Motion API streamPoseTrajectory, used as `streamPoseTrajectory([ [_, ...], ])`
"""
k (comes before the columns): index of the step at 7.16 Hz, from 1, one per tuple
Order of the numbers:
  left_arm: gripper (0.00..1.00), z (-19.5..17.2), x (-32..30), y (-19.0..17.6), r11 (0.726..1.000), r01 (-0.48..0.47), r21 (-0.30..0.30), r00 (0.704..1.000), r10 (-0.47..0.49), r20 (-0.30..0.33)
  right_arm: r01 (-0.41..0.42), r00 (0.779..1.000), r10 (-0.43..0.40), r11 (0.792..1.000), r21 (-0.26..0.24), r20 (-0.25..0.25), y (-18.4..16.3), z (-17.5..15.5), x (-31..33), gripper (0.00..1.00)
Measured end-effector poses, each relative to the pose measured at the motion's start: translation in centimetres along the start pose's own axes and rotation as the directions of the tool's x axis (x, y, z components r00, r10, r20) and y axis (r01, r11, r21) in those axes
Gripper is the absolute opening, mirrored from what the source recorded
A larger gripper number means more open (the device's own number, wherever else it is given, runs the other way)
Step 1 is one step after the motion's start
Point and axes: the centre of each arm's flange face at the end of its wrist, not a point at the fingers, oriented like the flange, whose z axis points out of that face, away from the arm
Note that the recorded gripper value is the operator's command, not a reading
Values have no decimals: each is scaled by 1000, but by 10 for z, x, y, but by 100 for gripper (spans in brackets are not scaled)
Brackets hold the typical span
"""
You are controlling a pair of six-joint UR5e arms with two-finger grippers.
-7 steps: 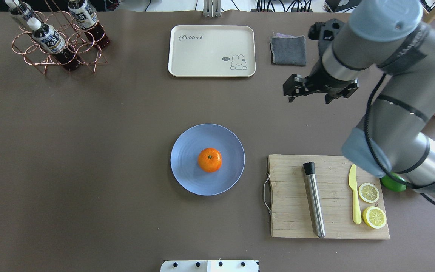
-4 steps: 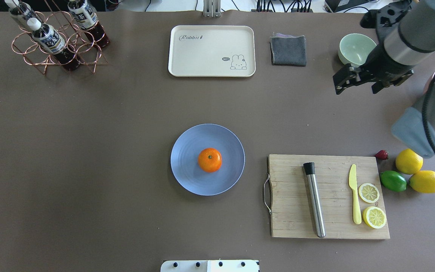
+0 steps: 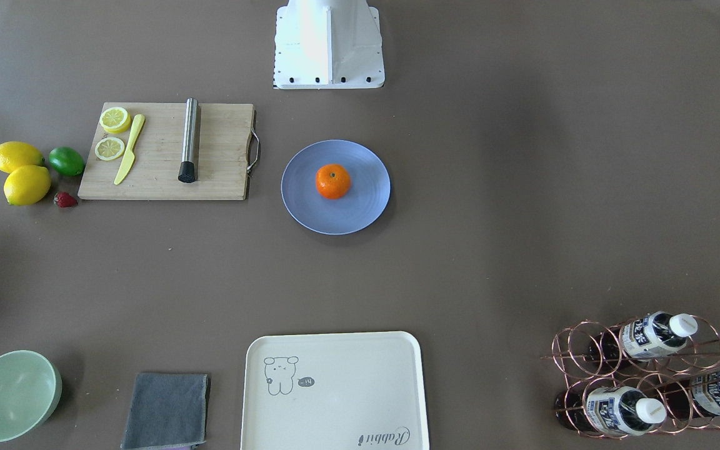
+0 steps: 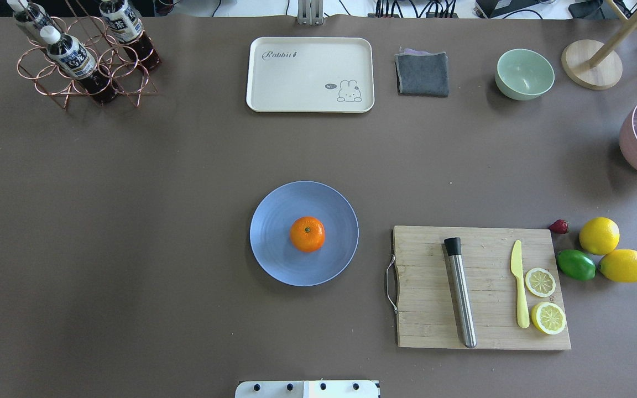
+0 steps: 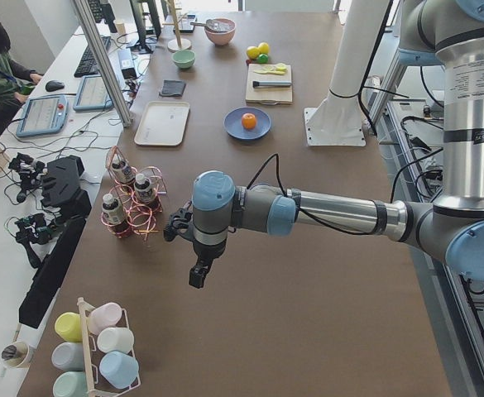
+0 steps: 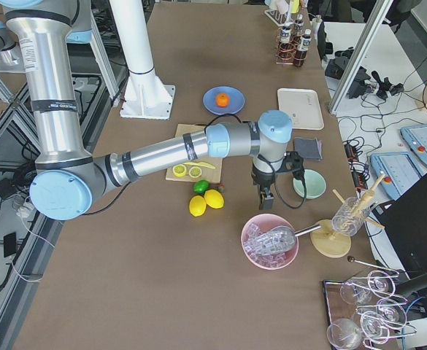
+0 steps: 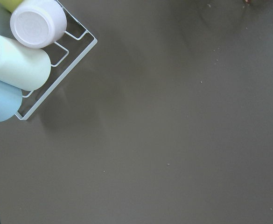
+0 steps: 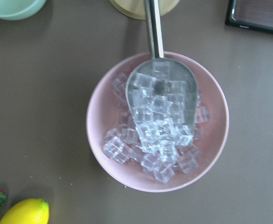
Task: Pick orange to plate
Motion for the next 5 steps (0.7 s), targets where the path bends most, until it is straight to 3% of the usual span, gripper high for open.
streamPoseTrajectory([
  [2,98,6,-3,8,1000,8,-10,1000,-8,-6,-79,997,78,997,12,14,47,-2,59,100],
  [5,98,11,-7,11,1000,17,-21,1000,-17,-9,-111,994,110,994,19,26,70,3,76,100],
])
